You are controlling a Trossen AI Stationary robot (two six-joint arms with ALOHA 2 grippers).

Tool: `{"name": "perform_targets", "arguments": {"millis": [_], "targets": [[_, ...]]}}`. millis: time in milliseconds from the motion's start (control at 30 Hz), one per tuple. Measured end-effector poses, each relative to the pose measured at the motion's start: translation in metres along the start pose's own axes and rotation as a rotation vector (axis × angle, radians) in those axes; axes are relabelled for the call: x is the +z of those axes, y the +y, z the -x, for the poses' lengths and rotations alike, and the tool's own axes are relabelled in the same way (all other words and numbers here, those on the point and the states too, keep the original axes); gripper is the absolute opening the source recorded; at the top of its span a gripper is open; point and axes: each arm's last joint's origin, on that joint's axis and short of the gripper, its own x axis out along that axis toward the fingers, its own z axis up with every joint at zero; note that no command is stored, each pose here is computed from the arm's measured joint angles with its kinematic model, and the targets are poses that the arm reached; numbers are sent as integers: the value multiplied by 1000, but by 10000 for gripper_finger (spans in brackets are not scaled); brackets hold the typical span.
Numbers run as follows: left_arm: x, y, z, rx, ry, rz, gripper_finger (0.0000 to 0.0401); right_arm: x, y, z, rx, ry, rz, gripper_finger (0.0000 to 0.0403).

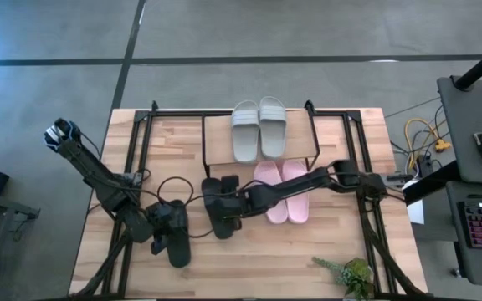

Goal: Pick and place slides into the shelf
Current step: Put the right black slide under the shelf

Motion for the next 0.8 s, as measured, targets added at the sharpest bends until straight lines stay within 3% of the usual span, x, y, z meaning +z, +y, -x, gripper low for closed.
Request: {"name": "perform_targets", "arguments": {"millis": [333, 467, 700, 800], "targets": [[1, 0, 0, 2, -20, 3, 95, 17, -7, -21, -76, 27, 28, 208], [1, 0, 0, 5, -27, 3, 95, 11, -8, -21, -85, 102, 47, 158], [2, 1, 0, 22, -67, 1, 95, 1, -8, -21, -132, 180, -2, 27], [2, 1, 0, 22, -67, 1, 95, -3, -8, -15, -231, 217, -30, 15]]}}
